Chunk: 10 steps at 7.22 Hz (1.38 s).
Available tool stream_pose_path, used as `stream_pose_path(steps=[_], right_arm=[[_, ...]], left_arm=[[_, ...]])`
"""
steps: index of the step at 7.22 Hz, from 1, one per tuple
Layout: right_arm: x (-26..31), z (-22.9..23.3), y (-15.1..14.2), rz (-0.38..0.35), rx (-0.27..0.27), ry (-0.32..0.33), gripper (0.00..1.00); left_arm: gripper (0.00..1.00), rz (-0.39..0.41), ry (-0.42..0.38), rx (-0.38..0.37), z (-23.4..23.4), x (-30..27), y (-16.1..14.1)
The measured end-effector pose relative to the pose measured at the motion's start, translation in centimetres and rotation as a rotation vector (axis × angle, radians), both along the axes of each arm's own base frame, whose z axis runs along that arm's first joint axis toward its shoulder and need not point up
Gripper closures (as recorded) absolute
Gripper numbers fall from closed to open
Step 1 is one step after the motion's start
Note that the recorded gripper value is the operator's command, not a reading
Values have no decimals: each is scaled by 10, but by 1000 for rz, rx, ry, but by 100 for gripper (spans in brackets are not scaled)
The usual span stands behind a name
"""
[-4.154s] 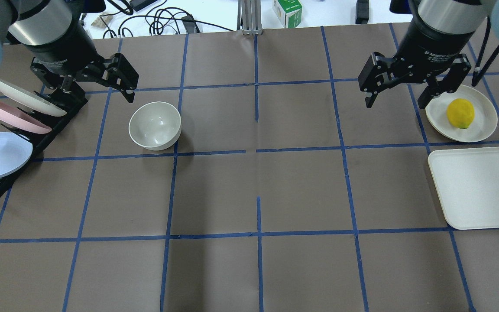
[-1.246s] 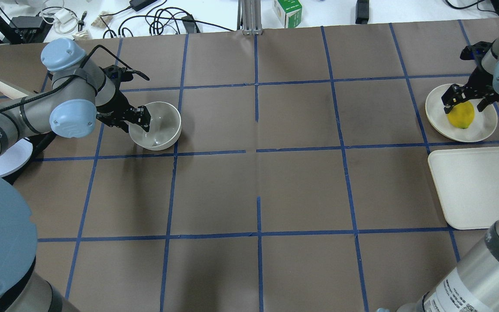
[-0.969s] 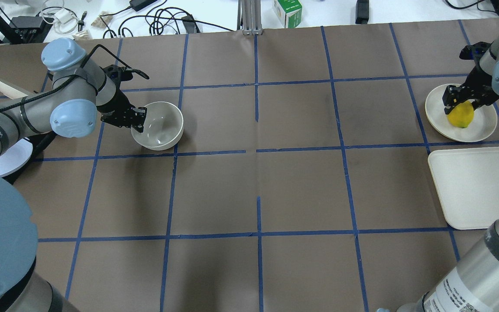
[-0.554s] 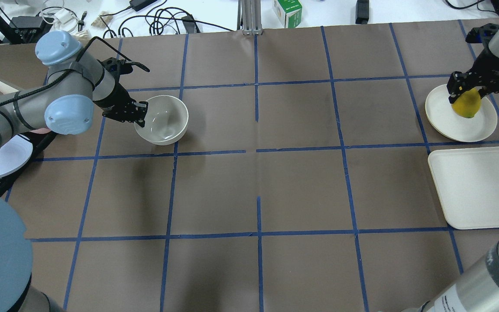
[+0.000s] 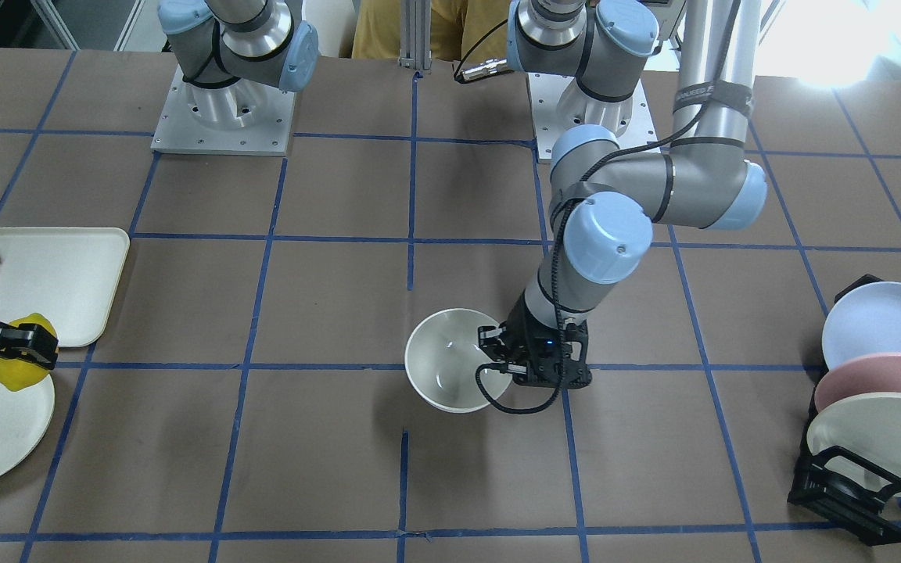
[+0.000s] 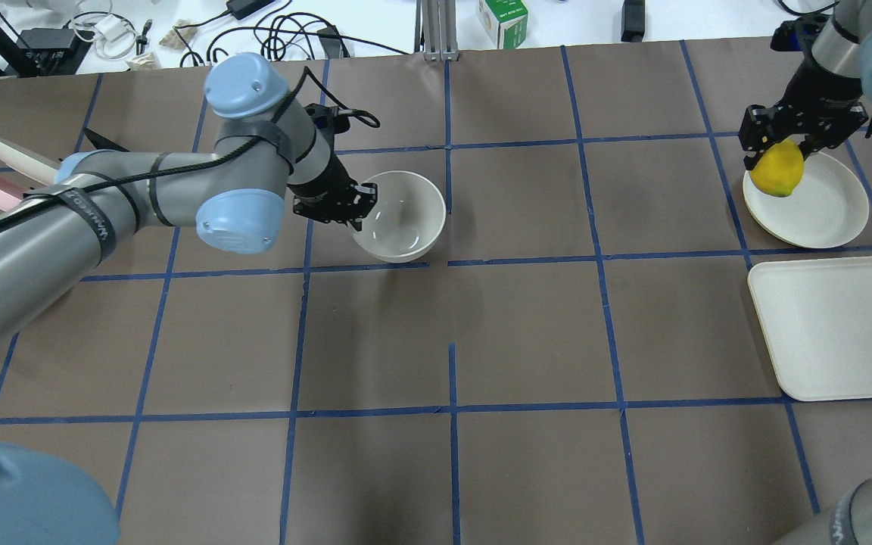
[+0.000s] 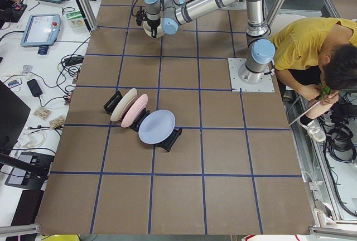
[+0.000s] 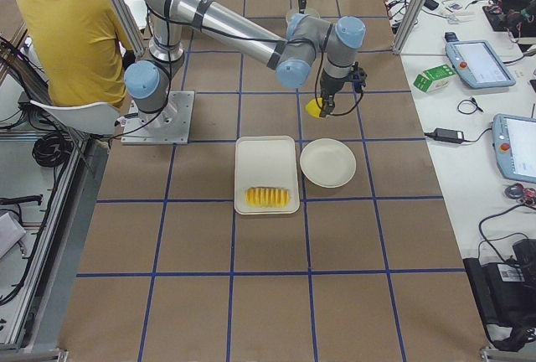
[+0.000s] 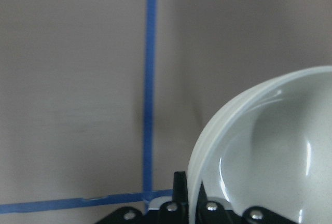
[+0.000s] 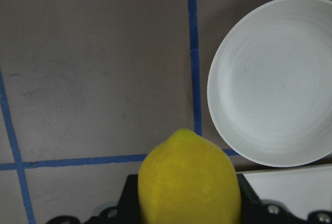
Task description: Place bowl and put lemon in it
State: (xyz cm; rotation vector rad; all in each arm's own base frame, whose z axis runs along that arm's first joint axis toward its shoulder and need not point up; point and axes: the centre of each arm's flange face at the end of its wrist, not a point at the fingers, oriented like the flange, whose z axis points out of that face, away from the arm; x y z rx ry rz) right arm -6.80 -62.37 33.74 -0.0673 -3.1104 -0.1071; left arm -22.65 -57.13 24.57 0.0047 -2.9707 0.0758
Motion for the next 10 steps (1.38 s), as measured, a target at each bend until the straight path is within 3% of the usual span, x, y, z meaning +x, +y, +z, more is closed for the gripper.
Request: stream_pose_path(steps=[2,3,4,6,8,10], right_arm=[[25,11,8,4,7,-35,100],[31,14,10,-11,5,-67,100],[39,17,11,-20,4,-78,100],[76,24,12,-52,-5,-67,100],[133,29,14,-84,-17,-56,100],[205,29,21,-117,-39,-56,100]], left_arm=[[100,-17,-7,12,-12,-29,18],[80,-19,-11,22,-18,-36,23],[1,-15,-13,28,-22,-41,25],[0,-12,-12,7,-18,-41,20],[0,11,-16,-54,29,-19,8],[0,-20,-64,6,106,22,10]])
